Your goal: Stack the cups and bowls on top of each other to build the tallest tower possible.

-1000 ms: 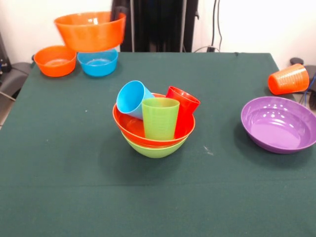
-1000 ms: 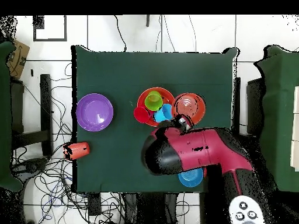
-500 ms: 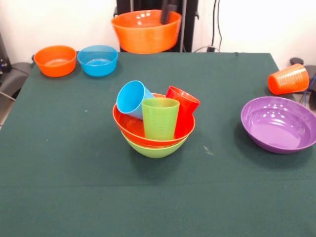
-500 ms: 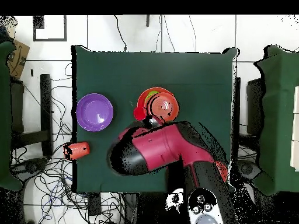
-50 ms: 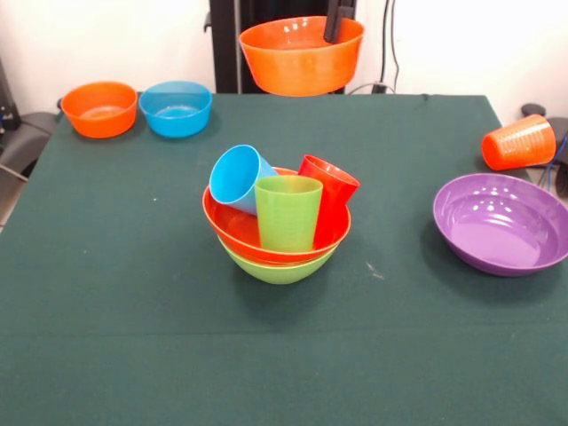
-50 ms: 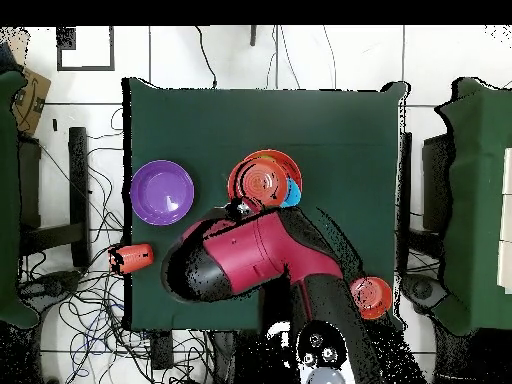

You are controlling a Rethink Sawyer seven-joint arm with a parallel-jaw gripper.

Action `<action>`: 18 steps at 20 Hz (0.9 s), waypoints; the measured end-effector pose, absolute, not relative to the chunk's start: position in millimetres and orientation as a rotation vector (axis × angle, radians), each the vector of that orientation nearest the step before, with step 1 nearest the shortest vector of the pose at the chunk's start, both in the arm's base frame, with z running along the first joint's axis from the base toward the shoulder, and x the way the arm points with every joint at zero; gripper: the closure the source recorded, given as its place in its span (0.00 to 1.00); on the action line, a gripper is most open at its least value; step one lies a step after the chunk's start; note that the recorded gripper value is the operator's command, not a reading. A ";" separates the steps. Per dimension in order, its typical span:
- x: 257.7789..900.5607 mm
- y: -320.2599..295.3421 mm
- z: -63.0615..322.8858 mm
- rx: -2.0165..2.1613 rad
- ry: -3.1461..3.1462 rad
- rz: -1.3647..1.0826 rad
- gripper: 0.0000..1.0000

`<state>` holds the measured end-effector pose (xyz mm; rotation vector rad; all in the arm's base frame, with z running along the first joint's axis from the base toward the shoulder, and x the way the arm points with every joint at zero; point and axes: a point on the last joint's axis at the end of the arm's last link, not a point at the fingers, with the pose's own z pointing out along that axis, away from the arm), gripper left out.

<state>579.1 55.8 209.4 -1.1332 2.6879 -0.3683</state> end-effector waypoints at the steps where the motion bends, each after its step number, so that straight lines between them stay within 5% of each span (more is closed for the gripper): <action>1: 579.2 55.6 209.5 -1.132 2.689 -0.368 1.00; 18: 626.3 41.8 230.4 -1.030 2.680 -0.400 1.00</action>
